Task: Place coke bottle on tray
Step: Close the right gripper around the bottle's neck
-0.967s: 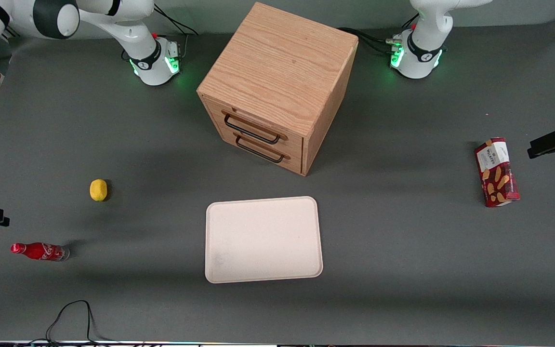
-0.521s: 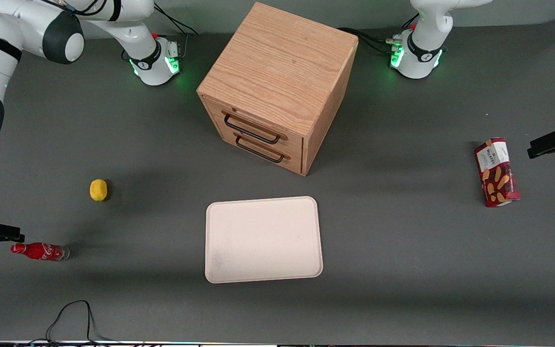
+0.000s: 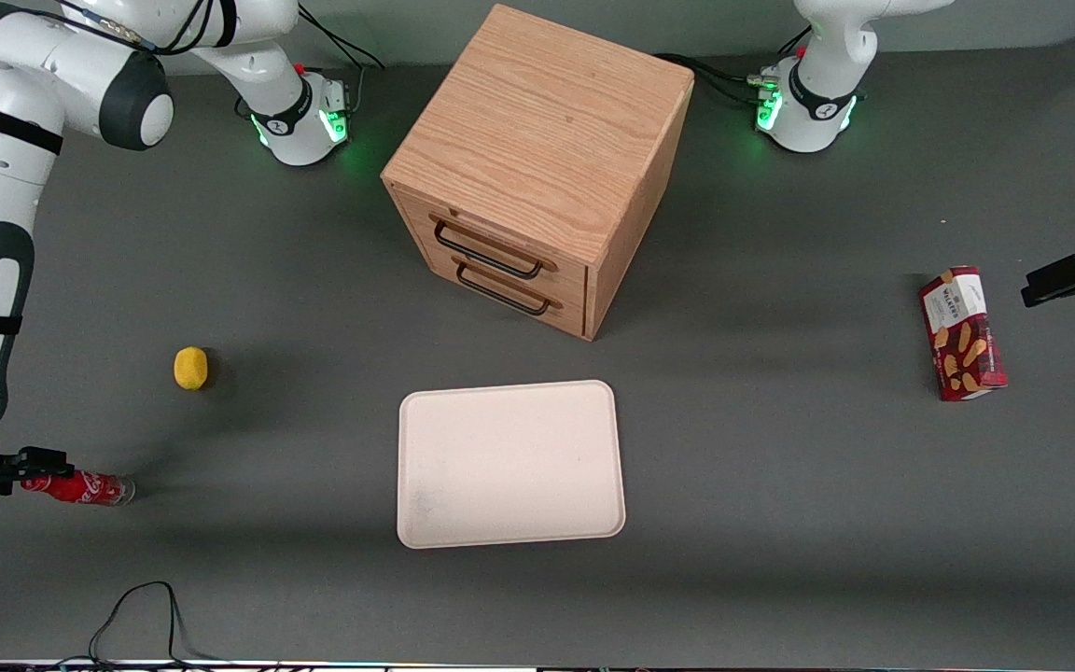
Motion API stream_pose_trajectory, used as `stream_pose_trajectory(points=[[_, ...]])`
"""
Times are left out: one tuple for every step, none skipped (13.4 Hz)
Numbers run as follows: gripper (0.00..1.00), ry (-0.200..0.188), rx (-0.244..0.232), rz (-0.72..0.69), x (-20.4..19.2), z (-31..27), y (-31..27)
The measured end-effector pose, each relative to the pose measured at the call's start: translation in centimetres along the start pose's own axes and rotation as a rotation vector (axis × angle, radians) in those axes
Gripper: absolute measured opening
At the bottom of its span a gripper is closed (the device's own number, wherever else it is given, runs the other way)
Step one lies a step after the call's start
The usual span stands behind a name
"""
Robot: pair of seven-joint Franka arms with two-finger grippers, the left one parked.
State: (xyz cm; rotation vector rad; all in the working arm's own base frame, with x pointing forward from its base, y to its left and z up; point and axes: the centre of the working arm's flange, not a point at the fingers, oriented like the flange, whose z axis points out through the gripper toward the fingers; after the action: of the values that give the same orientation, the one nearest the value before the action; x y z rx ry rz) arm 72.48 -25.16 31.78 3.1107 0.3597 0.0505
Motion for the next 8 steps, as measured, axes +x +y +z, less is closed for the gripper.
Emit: stream_pose_trajectory(points=[[1.0,0.0,-0.003,0.0,-0.04,0.25,0.13],[1.0,0.002,-0.006,0.001,-0.04,0.33,0.21],[0.98,0.004,-0.008,0.001,-0.03,0.31,0.25],[0.98,0.005,-0.009,0.0,-0.03,0.28,0.28],[0.9,0.005,-0.01,-0.004,-0.04,0.26,0.3],[0.8,0.005,-0.01,-0.01,-0.04,0.26,0.32],[0.74,0.005,-0.01,-0.015,-0.04,0.27,0.32],[0.74,0.005,-0.009,-0.018,-0.05,0.29,0.32]])
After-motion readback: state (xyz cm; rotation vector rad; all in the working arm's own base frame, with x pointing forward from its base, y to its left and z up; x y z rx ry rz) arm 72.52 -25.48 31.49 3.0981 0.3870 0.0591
